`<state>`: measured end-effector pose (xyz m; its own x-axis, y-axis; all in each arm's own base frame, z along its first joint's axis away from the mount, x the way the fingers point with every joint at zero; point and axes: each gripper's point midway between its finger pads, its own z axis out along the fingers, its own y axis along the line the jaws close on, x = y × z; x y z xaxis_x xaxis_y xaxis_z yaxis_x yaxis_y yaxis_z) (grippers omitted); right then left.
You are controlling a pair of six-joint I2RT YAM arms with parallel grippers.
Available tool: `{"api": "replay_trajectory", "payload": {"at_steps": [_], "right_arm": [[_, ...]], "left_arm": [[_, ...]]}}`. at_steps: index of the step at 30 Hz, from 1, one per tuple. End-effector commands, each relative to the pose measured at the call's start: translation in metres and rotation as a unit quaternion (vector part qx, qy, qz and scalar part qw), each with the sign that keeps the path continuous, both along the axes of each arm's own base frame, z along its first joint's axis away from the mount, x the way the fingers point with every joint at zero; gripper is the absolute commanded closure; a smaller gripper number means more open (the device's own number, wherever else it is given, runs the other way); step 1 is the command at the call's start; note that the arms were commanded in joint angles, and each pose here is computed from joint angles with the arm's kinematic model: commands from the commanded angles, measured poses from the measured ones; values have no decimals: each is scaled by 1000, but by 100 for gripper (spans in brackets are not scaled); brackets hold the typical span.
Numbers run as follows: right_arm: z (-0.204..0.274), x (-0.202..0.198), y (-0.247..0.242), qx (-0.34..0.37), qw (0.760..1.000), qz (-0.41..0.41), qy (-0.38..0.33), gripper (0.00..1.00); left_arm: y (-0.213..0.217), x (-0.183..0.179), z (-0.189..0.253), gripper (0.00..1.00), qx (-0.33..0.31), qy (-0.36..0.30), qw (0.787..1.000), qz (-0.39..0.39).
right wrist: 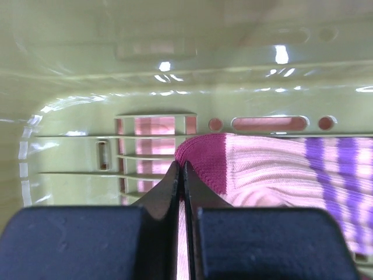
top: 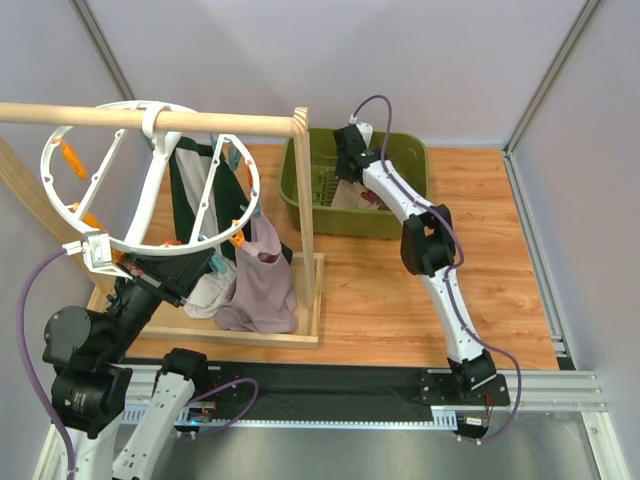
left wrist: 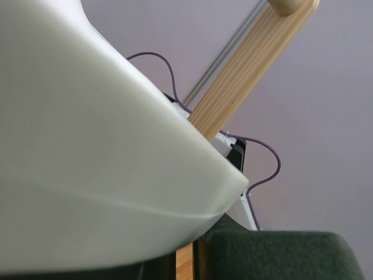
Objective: Clip the socks to the hanger
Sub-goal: Adjust the sock in the bin.
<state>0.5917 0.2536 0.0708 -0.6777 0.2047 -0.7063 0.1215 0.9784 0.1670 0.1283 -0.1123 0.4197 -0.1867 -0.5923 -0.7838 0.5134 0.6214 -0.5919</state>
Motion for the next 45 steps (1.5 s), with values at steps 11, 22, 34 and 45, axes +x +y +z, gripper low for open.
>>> {"api": "replay_trajectory", "payload": {"at_steps": [11,22,34,45], "right_arm": [[157,5,-29,124,984,-48,-117,100],[197,-23,0,147,980,77,-111,100],[70,-41,33,125,987,101,30,90],[111,-24,5,117,992,20,-52,43]], "left_arm": [[-1,6,-71,100,0,169,986,6],[-1,-2,-73,100,4,171,985,2],[-6,2,-77,100,5,179,984,-13],[-3,4,-80,100,4,192,981,-2]]}}
